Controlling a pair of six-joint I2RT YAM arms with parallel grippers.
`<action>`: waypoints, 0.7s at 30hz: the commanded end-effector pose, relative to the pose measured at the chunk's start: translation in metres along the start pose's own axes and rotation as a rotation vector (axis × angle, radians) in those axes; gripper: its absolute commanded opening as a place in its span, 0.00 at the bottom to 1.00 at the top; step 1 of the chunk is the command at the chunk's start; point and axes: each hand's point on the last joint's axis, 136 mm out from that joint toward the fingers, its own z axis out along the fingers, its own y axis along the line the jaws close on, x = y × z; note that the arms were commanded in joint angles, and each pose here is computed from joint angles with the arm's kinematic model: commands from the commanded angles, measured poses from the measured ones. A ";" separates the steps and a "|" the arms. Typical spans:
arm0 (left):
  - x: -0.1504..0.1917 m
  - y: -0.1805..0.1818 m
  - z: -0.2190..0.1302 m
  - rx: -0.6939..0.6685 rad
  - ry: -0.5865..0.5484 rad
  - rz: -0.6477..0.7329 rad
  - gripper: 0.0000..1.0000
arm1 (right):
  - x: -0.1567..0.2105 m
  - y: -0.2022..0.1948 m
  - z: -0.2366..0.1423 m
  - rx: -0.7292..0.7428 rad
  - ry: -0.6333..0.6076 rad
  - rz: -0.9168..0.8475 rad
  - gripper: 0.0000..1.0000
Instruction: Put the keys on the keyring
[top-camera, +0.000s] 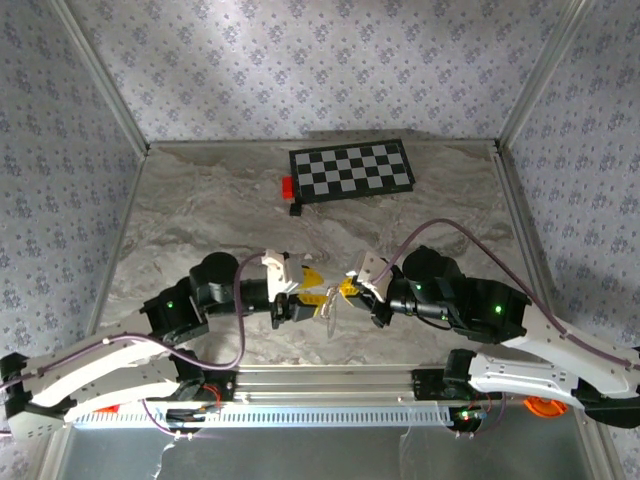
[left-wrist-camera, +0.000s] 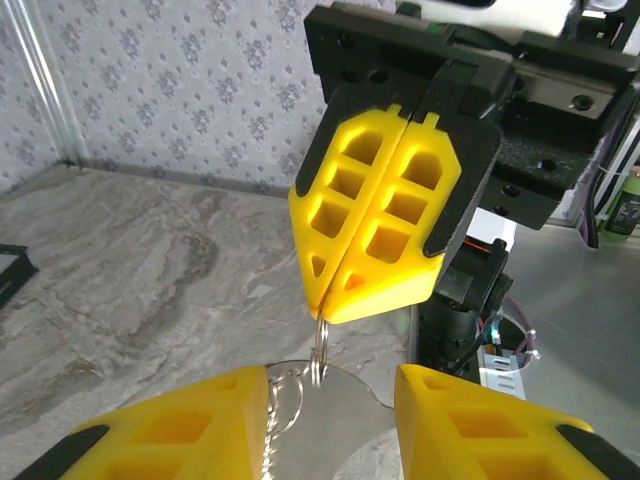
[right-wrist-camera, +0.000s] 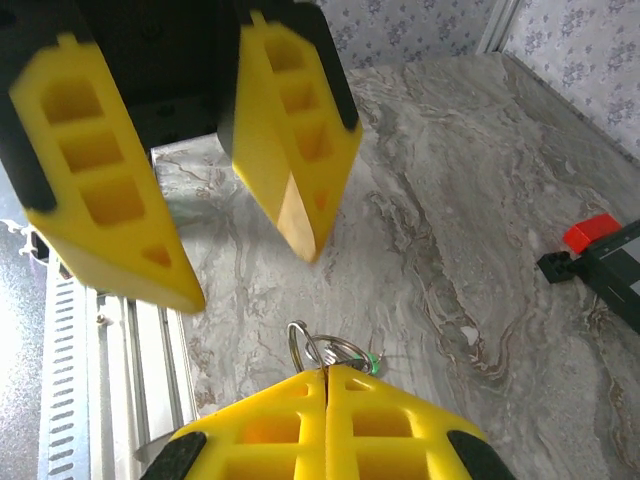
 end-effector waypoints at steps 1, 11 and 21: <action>-0.019 -0.006 0.005 0.040 -0.049 -0.015 0.36 | -0.012 -0.004 -0.008 0.025 -0.037 -0.016 0.00; -0.019 -0.002 0.014 0.032 -0.039 -0.023 0.21 | -0.009 0.000 -0.006 0.010 -0.029 -0.023 0.00; -0.017 -0.002 0.016 0.034 -0.037 -0.020 0.00 | -0.011 0.005 -0.004 -0.012 -0.039 -0.023 0.00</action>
